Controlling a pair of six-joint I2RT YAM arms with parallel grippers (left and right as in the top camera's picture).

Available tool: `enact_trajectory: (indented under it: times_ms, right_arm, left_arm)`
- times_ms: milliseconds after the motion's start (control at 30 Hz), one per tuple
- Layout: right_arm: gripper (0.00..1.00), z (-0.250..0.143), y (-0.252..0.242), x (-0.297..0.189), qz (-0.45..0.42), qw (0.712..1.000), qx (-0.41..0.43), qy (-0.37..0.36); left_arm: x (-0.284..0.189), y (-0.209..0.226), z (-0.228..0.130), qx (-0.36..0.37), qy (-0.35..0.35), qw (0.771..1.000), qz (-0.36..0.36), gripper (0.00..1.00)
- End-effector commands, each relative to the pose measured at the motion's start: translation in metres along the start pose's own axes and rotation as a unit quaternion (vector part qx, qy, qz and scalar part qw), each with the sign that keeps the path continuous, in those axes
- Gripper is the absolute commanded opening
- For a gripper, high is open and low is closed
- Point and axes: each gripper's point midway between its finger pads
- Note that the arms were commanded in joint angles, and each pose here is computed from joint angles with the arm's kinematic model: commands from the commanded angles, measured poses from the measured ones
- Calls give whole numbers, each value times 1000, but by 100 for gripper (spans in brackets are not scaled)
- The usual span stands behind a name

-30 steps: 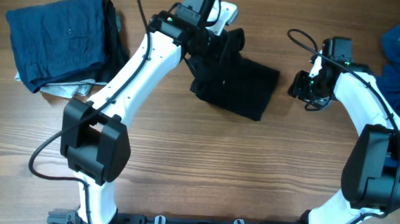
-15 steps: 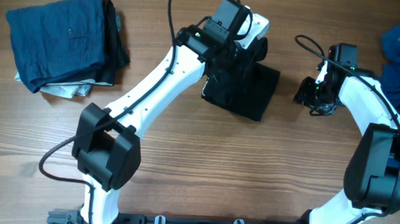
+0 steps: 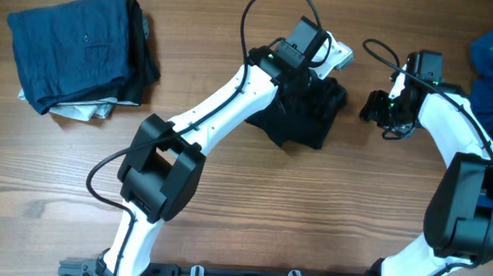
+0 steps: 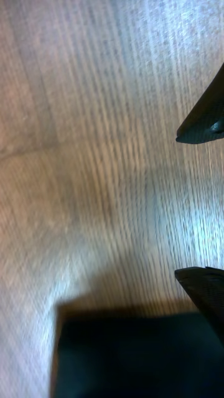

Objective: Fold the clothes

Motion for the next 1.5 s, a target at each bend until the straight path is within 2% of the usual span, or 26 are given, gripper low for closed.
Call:
enact_trajectory:
  times_ms: [0, 100, 200, 233, 300, 367, 433, 667, 733, 867, 933, 1033, 1133, 1333, 1467]
  right_arm:
    - [66, 39, 40, -59, 90, 990, -69, -85]
    - [61, 43, 80, -96, 192, 968, -112, -117]
    - [42, 36, 107, -112, 272, 947, -127, -115]
    - [31, 33, 116, -115, 293, 939, -139, -112]
    - [17, 26, 132, -120, 323, 925, -166, -110]
    - [7, 20, 147, -121, 334, 916, -192, -109]
    - [4, 14, 162, -121, 340, 907, -223, -109]
    - [4, -15, 257, -108, 381, 862, -314, -112]
    - [4, -25, 282, -93, 374, 864, -319, -105]
    - [4, -42, 313, -45, 303, 900, -297, -98]
    - [4, -49, 317, -27, 246, 916, -297, -107]
    - [4, -58, 321, -15, 158, 923, -319, -145]
    - [4, -51, 304, -10, 74, 933, -307, -173]
    - [4, -31, 280, -2, 24, 935, -300, -187]
    - [4, -17, 248, 1, -70, 932, -288, -207]
  left_arm:
    - [-65, 3, 57, 14, -91, 996, -9, 83]
    - [-109, 31, 74, -25, -130, 991, 20, 82]
    - [-148, 80, 67, -80, -136, 985, 64, 70]
    - [-159, 99, 62, -108, -136, 982, 77, 62]
    - [-175, 131, 51, -150, -132, 975, 96, 36]
    - [-185, 162, 33, -190, -120, 967, 117, 12]
    - [-190, 185, 18, -219, -107, 960, 135, 4]
    - [-211, 249, -36, -298, -60, 928, 217, 4]
    - [-217, 254, -40, -306, -60, 924, 220, 4]
    - [-225, 263, -47, -319, -60, 919, 225, 7]
    - [-226, 264, -49, -322, -60, 918, 226, 8]
    - [-226, 264, -49, -322, -59, 918, 226, 9]
    - [-226, 263, -50, -324, -56, 917, 225, 11]
    - [-225, 262, -53, -327, -50, 917, 224, 13]
    - [-225, 262, -54, -328, -48, 916, 224, 13]
Point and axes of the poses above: each gripper's point midway between its finger pads, its own x axis out along the fingers, its own y axis along the line the jaws close on, z = x × y, and after that the axes turned 4 degrees about -x, right-handed
